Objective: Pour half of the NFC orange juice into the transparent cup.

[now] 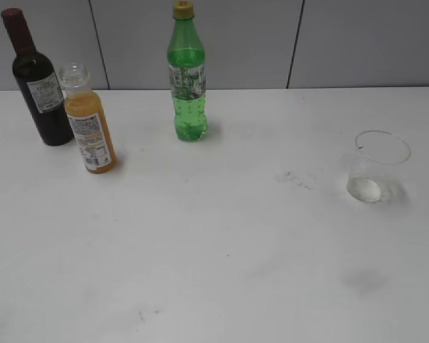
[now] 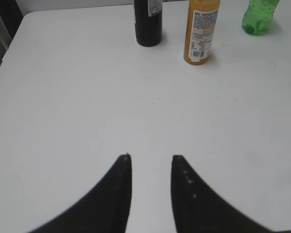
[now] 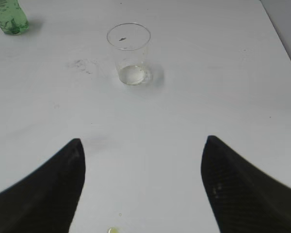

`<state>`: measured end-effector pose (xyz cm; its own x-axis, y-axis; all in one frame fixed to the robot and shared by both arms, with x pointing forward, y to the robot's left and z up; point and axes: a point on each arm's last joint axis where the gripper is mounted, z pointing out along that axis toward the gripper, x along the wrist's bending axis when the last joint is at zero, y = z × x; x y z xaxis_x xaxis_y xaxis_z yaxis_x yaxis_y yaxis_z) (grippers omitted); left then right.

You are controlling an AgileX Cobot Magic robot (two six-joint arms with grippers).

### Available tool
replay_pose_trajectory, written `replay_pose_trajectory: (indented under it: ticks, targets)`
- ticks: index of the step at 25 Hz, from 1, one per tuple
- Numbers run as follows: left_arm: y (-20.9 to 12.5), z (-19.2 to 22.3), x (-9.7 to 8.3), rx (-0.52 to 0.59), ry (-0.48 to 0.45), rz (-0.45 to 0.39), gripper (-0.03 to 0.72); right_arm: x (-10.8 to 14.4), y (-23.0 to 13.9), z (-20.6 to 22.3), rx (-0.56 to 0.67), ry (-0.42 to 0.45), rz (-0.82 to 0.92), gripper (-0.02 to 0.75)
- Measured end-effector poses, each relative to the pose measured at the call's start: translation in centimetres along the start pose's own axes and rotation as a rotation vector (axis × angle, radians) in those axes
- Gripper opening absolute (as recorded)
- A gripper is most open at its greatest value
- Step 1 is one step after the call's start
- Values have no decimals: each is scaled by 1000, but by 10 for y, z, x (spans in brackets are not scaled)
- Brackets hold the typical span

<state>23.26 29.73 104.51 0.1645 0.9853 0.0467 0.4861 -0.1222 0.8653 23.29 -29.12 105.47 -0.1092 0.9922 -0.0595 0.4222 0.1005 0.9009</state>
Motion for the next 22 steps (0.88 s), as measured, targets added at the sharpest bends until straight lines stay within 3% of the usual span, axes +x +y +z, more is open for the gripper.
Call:
replay_pose_trajectory:
  ticks: [22]
  targets:
    - [0,0,0,0,0,0,229,0,0,0,0,0,0,573]
